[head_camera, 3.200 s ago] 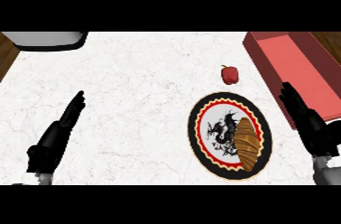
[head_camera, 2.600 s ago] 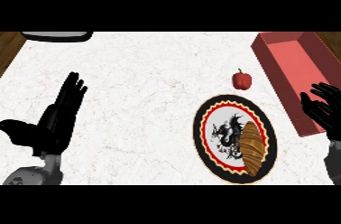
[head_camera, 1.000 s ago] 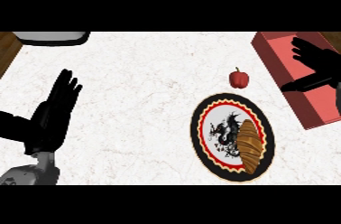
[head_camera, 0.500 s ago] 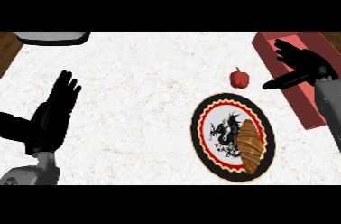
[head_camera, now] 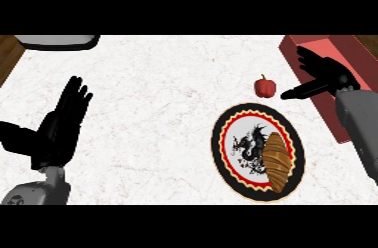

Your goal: Pick the bell pepper from the plate and place it in the cardboard box

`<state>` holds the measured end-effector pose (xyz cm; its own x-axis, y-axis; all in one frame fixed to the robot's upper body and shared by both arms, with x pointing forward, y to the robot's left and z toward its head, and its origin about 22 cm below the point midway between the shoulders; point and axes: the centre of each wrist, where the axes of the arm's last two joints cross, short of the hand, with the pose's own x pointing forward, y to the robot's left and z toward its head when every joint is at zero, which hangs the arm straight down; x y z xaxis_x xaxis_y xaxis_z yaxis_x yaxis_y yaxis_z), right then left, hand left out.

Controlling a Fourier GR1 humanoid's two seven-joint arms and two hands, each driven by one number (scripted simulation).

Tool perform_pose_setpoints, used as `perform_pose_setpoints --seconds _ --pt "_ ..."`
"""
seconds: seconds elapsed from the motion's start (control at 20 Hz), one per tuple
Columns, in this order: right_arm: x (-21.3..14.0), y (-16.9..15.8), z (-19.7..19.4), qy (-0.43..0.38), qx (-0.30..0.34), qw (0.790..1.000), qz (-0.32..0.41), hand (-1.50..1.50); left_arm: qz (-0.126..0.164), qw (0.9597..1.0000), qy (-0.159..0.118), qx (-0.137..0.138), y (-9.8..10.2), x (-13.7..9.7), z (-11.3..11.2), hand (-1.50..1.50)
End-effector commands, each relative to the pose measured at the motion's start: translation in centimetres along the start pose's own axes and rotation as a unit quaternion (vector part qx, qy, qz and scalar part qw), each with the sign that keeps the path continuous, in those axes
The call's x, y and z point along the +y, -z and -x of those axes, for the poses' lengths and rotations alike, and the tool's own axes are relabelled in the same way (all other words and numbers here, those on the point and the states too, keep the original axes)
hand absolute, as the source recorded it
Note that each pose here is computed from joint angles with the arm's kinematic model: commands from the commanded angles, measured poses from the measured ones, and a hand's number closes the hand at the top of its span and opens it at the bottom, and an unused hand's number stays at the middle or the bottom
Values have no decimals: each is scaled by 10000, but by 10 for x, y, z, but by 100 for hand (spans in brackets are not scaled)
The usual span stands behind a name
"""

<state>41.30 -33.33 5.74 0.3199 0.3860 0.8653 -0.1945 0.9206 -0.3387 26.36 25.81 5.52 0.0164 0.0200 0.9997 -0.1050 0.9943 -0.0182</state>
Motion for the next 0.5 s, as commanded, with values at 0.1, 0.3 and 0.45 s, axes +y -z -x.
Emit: perform_pose_setpoints --seconds 0.1,0.3,0.45 --pt "15 11 -6 29 42 10000 -77 -150 87 9999 -58 -32 -12 -5 -7 0" --pt "31 9 19 -38 32 10000 -83 -150 85 10000 -14 -9 2 12 -16 0" --pt "16 13 1 -144 173 9997 74 -150 -4 10000 -30 -17 -6 -16 -6 0"
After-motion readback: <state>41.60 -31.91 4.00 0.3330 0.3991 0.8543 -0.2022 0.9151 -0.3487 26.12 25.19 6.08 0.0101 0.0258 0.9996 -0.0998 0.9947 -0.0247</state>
